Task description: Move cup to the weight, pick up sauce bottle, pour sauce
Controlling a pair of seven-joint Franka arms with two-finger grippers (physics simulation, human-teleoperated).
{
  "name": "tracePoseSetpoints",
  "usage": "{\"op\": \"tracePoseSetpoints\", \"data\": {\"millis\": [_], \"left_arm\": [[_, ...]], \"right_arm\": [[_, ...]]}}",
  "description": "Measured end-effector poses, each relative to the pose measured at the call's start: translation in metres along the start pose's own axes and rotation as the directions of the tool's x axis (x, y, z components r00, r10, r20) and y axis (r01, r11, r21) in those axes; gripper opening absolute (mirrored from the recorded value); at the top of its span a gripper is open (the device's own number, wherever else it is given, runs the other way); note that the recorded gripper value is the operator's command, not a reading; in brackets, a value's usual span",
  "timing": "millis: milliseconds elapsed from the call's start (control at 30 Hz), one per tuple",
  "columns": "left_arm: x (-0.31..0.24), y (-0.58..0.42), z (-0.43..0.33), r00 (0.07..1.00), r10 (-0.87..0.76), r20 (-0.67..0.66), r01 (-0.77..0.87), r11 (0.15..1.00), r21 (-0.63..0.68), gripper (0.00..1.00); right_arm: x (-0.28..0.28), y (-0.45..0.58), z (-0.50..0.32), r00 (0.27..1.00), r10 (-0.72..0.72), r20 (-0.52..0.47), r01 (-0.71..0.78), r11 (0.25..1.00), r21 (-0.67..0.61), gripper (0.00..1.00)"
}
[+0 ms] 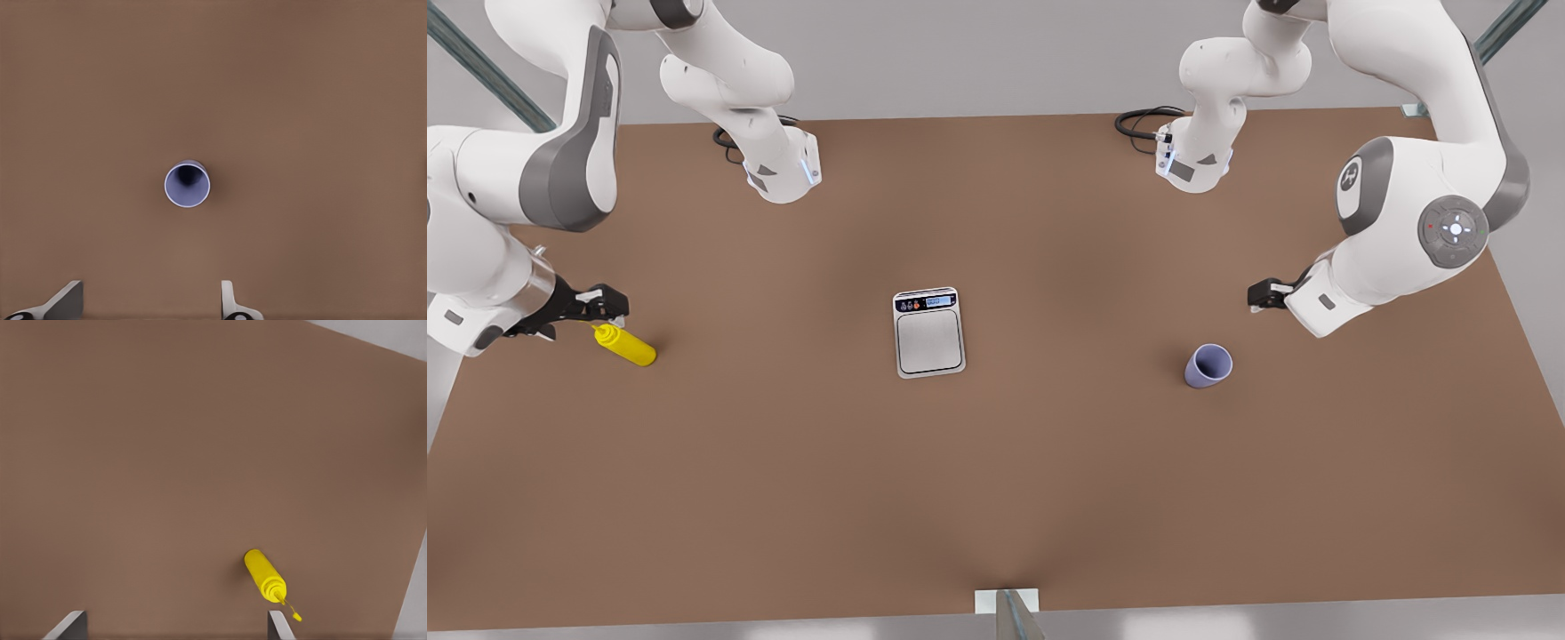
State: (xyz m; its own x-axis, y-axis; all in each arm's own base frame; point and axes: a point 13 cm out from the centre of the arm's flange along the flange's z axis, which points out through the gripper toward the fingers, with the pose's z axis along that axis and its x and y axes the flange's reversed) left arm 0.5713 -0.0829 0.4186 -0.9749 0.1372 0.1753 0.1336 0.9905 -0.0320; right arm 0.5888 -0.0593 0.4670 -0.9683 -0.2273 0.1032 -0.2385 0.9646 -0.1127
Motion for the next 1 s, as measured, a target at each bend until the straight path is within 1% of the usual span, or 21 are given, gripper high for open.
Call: {"op": "tracePoseSetpoints", "data": {"millis": [133,233,333,467,567,633,700,800,900,1000], "left_arm": [[0.001,0.000,0.008,1.000,0.000,-0.012,0.000,1.000,-0.001,1.00],[0.006,0.001,0.076,0.997,-0.003,-0.079,0.003,1.000,-0.002,1.00],[-0.018,0.003,0.136,0.998,-0.007,-0.062,0.007,1.000,0.003,1.00],[-0.057,0.020,0.174,0.999,-0.035,0.028,0.035,0.999,0.011,1.00],[-0.060,0.031,0.196,0.997,-0.054,0.051,0.053,0.999,0.009,1.00],[-0.054,0.034,0.209,0.997,-0.059,0.045,0.058,0.998,0.008,1.00],[-0.048,0.035,0.220,0.998,-0.060,0.035,0.060,0.998,0.007,1.00],[-0.043,0.036,0.237,0.998,-0.061,0.015,0.061,0.998,0.007,1.00],[-0.040,0.045,0.260,0.997,-0.077,-0.018,0.078,0.997,0.009,1.00],[-0.033,0.048,0.285,0.995,-0.083,-0.057,0.083,0.996,0.010,1.00]], "right_arm": [[0.001,-0.006,0.000,1.000,0.011,0.003,-0.011,1.000,-0.002,1.00],[0.008,-0.016,0.002,1.000,0.015,-0.011,-0.015,1.000,-0.007,1.00],[0.033,-0.064,0.024,0.996,0.073,-0.053,-0.075,0.996,-0.038,1.00],[0.076,-0.146,0.081,0.978,0.166,-0.129,-0.182,0.976,-0.122,1.00],[0.094,-0.172,0.119,0.975,0.162,-0.155,-0.192,0.959,-0.206,1.00],[0.101,-0.180,0.156,0.977,0.134,-0.168,-0.180,0.937,-0.299,1.00],[0.109,-0.187,0.179,0.984,0.094,-0.153,-0.146,0.914,-0.378,1.00],[0.113,-0.182,0.198,0.995,0.000,-0.101,-0.048,0.879,-0.475,1.00],[0.126,-0.186,0.219,0.997,-0.079,-0.023,0.052,0.823,-0.566,1.00],[0.143,-0.192,0.232,0.986,-0.148,0.072,0.160,0.763,-0.626,1.00]]}}
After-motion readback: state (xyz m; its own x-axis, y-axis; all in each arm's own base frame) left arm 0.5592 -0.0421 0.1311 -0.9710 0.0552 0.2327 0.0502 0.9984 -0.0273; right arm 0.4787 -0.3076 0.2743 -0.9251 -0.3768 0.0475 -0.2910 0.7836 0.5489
